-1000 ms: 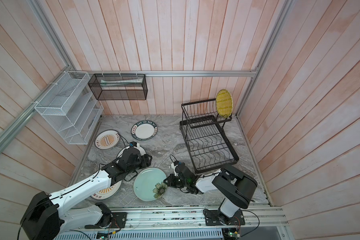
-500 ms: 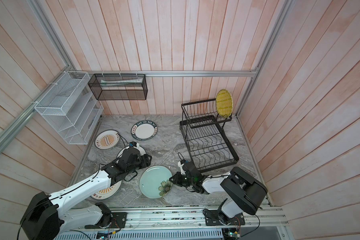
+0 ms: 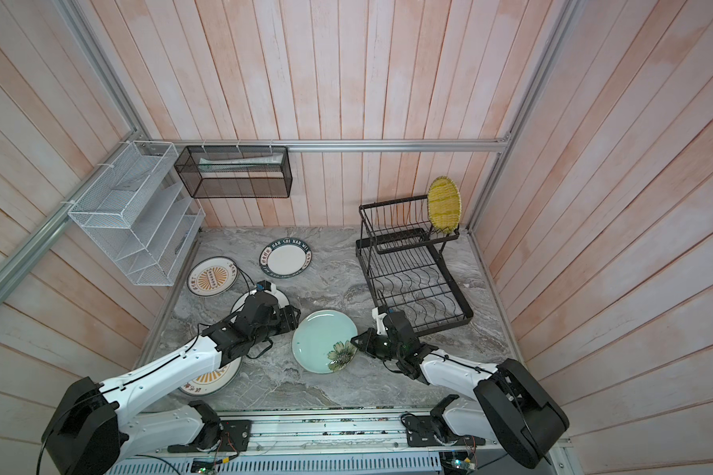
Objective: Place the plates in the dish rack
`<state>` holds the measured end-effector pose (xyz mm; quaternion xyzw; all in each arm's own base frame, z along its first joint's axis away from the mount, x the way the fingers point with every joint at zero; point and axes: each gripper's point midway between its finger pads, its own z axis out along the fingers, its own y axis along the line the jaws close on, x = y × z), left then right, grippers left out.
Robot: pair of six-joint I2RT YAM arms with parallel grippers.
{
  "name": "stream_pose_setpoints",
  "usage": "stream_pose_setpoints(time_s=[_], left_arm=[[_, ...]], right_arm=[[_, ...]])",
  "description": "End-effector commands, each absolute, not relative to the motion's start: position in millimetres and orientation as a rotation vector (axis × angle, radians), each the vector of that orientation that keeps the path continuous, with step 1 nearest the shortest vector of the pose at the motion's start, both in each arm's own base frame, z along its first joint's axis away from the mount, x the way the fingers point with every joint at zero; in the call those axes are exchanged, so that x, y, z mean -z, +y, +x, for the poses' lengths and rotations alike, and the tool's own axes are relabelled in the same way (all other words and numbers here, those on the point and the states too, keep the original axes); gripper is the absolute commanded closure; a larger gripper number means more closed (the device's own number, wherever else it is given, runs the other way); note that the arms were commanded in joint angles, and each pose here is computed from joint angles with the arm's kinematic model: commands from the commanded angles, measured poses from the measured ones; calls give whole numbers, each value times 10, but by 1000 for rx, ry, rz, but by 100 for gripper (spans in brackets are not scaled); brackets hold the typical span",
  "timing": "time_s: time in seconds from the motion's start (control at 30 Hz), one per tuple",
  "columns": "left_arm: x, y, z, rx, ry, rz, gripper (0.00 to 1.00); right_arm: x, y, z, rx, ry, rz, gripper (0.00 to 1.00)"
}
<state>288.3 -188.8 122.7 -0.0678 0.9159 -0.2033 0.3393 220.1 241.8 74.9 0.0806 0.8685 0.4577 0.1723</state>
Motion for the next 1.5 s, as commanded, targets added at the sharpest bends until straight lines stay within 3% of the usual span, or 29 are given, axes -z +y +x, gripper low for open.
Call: stream_pose_setpoints(time_s=[0.0,0.93,1.13,1.3,1.47], left_arm=[[-1266,-1953,2925,559,2375,-157,28],[-1383,-2246,2847,815,2315,-68,39],[-1388,-2269,2844,840,2308,-63,50],[-1400,-2291,2833,874,2302,-51,65],[-1441,-2298,2818,909,2285,-49,71]], right_arm=[[-1096,2465,2299,-1398,2344,155,100],[-1708,2507,2750,-1522,2097,99,100],[-1784,2518,2772,-1534,2068,92,100],[-1788,2520,2778,-1532,2064,86,100],[-1835,2525,2777,-1542,2046,78,100]])
